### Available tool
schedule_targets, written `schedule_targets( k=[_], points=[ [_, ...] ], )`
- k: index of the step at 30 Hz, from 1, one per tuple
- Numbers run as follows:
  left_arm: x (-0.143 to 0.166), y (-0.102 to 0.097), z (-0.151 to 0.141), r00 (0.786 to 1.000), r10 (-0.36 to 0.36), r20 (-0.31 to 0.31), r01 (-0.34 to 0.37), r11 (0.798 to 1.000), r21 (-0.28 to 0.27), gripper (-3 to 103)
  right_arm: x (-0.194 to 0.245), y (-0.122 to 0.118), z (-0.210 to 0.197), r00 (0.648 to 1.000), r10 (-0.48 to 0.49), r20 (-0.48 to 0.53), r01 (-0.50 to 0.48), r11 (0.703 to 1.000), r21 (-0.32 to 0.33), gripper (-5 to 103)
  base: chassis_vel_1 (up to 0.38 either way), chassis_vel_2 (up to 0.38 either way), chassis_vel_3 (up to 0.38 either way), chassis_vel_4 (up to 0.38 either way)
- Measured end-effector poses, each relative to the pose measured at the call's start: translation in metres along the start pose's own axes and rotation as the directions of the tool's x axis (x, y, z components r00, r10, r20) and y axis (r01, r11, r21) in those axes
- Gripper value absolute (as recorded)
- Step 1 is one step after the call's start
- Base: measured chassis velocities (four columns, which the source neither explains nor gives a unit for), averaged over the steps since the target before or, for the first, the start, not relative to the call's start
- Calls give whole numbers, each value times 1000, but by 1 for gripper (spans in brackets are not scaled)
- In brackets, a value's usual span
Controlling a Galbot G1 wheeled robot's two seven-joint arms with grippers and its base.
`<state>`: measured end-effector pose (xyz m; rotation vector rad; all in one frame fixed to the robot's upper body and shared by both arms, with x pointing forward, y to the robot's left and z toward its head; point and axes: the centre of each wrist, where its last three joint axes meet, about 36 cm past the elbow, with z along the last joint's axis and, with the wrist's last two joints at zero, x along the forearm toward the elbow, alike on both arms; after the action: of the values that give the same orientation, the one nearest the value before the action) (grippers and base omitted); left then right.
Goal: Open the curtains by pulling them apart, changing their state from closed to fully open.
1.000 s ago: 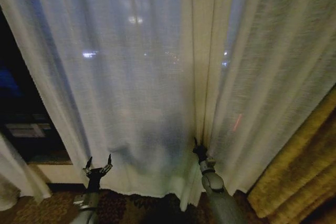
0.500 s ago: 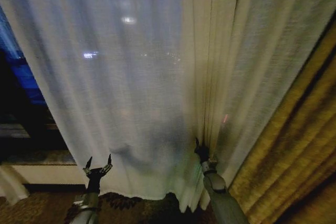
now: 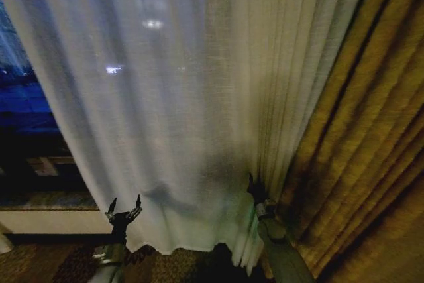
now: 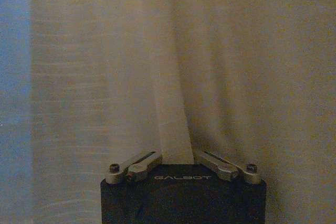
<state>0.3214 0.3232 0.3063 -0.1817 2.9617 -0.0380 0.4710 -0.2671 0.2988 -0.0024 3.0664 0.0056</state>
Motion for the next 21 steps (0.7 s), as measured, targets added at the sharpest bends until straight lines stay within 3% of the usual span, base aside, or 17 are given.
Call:
schedule_targets(
  k=[21],
  points=[
    [0, 0, 0, 1000, -2, 0, 2, 1000, 0, 100, 3, -3, 3, 999, 37, -25, -37, 999, 16, -3, 17, 8, -12, -9]
  ],
)
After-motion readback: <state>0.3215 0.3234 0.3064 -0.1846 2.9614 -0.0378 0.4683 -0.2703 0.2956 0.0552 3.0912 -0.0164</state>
